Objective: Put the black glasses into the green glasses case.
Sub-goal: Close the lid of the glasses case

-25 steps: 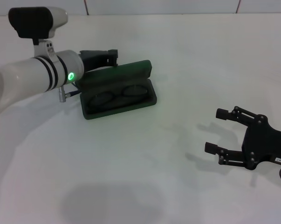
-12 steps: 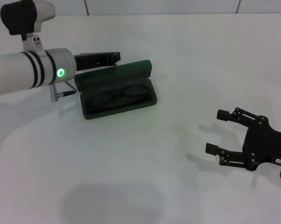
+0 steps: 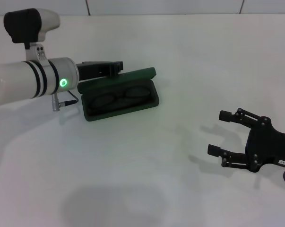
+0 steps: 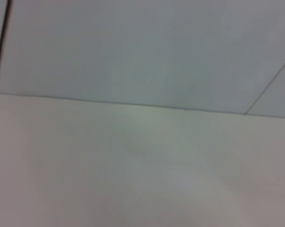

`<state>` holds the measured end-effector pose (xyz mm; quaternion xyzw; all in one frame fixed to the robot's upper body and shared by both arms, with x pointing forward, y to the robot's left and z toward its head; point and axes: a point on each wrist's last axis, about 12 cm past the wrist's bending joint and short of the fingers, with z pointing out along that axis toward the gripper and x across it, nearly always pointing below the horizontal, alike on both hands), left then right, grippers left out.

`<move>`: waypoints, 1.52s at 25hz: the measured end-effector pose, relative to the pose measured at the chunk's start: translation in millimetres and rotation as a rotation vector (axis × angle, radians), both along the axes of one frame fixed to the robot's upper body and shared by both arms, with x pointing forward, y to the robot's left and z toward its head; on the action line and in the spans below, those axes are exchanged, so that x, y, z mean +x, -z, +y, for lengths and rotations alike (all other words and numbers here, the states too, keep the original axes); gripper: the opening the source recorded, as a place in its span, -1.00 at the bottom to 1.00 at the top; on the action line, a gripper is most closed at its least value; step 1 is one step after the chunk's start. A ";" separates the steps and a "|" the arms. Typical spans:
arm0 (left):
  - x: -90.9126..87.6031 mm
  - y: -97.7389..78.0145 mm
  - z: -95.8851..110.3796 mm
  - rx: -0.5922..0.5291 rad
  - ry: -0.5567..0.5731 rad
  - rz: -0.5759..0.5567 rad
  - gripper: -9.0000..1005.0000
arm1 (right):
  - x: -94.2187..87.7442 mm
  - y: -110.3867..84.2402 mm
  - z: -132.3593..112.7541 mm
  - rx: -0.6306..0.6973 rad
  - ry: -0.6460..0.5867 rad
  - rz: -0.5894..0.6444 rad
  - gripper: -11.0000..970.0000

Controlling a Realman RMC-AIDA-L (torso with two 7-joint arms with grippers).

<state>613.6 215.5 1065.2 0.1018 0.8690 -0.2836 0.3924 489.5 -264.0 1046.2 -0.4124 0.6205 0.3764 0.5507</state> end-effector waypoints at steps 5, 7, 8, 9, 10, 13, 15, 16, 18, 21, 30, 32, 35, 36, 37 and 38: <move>-7.5 3.2 -3.6 0.027 0.019 -0.032 -0.86 | -0.1 0.0 -0.4 0.001 0.002 0.000 0.80; -10.2 2.7 -3.3 0.030 0.021 -0.051 -0.85 | -0.1 0.0 -0.6 0.001 0.003 0.000 0.80; -11.2 2.8 -2.6 0.033 0.023 -0.057 -0.85 | -0.1 0.0 -0.5 0.001 0.003 0.000 0.80; -12.3 3.4 -1.6 0.037 0.023 -0.060 -0.85 | 0.0 0.0 -0.5 0.001 0.003 0.000 0.80; -14.4 4.9 -0.6 0.045 0.028 -0.067 -0.85 | 0.1 -0.1 -0.5 0.001 0.003 -0.001 0.80; -16.8 7.1 0.6 0.052 0.032 -0.070 -0.85 | 0.3 -0.2 -0.3 0.001 0.003 -0.001 0.80; -18.5 8.5 1.6 0.057 0.034 -0.074 -0.85 | 0.4 -0.3 -0.4 0.001 0.003 -0.001 0.80; -19.1 8.8 1.9 0.058 0.036 -0.078 -0.85 | 0.5 -0.3 -0.4 0.001 0.004 -0.001 0.80; -19.9 9.0 1.8 0.057 0.040 -0.084 -0.85 | 0.6 -0.4 -0.5 0.001 0.004 -0.002 0.80; -22.3 10.2 1.8 0.057 0.048 -0.098 -0.85 | 0.6 -0.4 -0.5 0.001 0.005 -0.002 0.80; -36.0 17.6 1.6 0.057 0.081 -0.174 -0.85 | 0.9 -0.3 -0.8 0.000 0.008 -0.002 0.80; -38.5 19.7 2.3 0.060 0.084 -0.189 -0.85 | 0.9 -0.3 -0.6 0.001 0.008 -0.002 0.80; -42.1 21.9 4.3 0.068 0.085 -0.216 -0.85 | 0.9 -0.2 -0.4 0.002 0.009 -0.002 0.80; -43.7 22.7 4.3 0.070 0.087 -0.230 -0.85 | 0.9 -0.2 -0.4 0.002 0.009 -0.002 0.80; -44.8 23.5 4.1 0.069 0.088 -0.236 -0.85 | 0.9 -0.2 -0.3 0.002 0.009 -0.002 0.80; -45.7 24.1 3.7 0.068 0.089 -0.245 -0.84 | 0.9 -0.2 -0.2 0.002 0.008 -0.002 0.80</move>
